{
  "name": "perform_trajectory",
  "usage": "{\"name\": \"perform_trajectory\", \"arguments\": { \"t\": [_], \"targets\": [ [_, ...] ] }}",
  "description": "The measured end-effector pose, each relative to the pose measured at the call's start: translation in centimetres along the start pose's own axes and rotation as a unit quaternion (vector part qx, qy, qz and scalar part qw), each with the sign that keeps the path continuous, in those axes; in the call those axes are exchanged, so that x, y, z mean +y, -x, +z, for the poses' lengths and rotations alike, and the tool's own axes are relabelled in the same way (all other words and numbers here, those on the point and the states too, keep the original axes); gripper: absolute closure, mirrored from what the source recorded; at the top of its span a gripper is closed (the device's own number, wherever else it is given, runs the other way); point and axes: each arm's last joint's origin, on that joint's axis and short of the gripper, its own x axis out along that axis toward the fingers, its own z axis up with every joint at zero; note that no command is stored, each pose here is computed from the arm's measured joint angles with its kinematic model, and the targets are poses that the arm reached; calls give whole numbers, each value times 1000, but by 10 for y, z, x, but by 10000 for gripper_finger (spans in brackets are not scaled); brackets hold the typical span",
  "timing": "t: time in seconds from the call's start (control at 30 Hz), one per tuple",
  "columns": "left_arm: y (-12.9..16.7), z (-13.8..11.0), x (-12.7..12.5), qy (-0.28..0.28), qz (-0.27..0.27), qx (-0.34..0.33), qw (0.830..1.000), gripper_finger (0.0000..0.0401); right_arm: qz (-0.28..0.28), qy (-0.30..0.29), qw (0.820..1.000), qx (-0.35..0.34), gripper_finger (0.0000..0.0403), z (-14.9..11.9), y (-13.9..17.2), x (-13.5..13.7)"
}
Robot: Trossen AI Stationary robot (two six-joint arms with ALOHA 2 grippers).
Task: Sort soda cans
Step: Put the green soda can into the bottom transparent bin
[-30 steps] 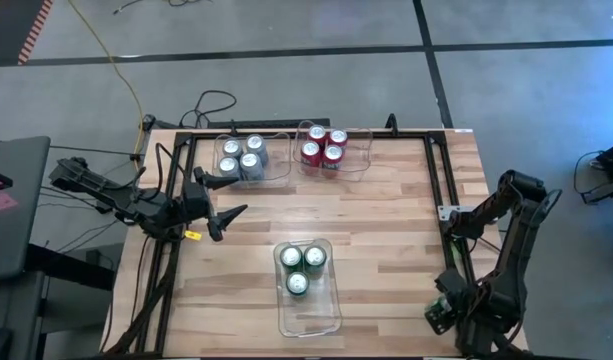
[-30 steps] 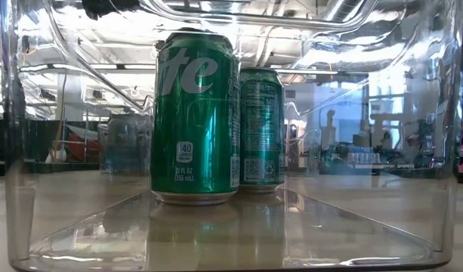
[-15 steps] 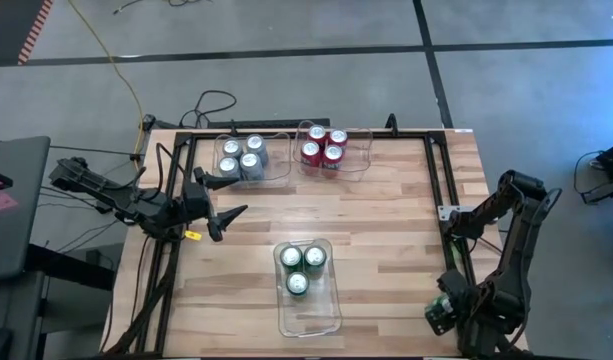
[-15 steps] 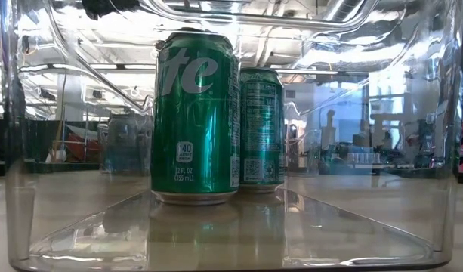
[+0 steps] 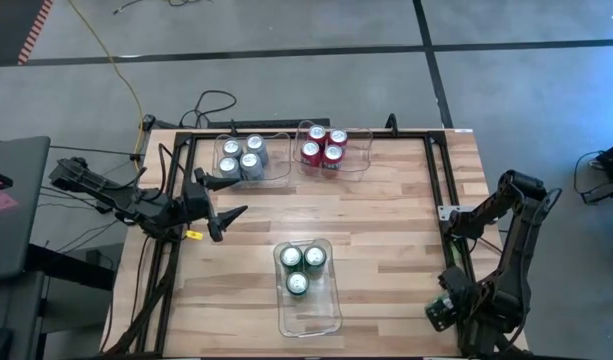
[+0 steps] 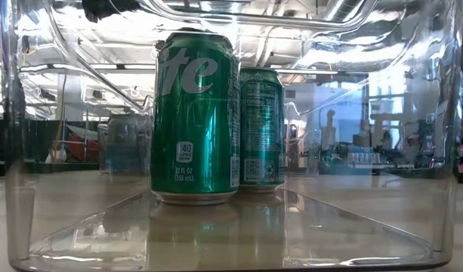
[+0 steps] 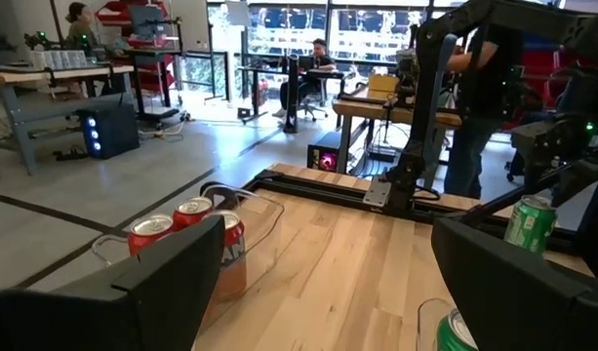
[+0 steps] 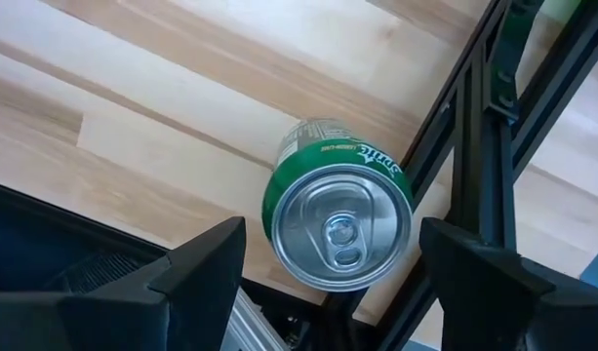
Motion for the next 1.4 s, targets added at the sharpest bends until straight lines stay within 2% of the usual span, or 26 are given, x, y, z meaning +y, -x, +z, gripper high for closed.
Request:
{"name": "perform_trajectory", "arguments": {
  "t": [0.37,0.73,0.97,1.4],
  "targets": [
    [0,0,0,2,0,0,1000,40,-38,29,999,-13,78,-7,-14,5],
    [0,0,0,4,0,0,1000,40,-49,50,997,-22,78,-17,-33,17],
    [0,0,0,4,0,0,1000,40,-58,38,997,-25,78,-13,-39,24],
    [0,0,0,3,0,0,1000,40,-74,56,995,-45,78,-8,-53,36]
  ]
}}
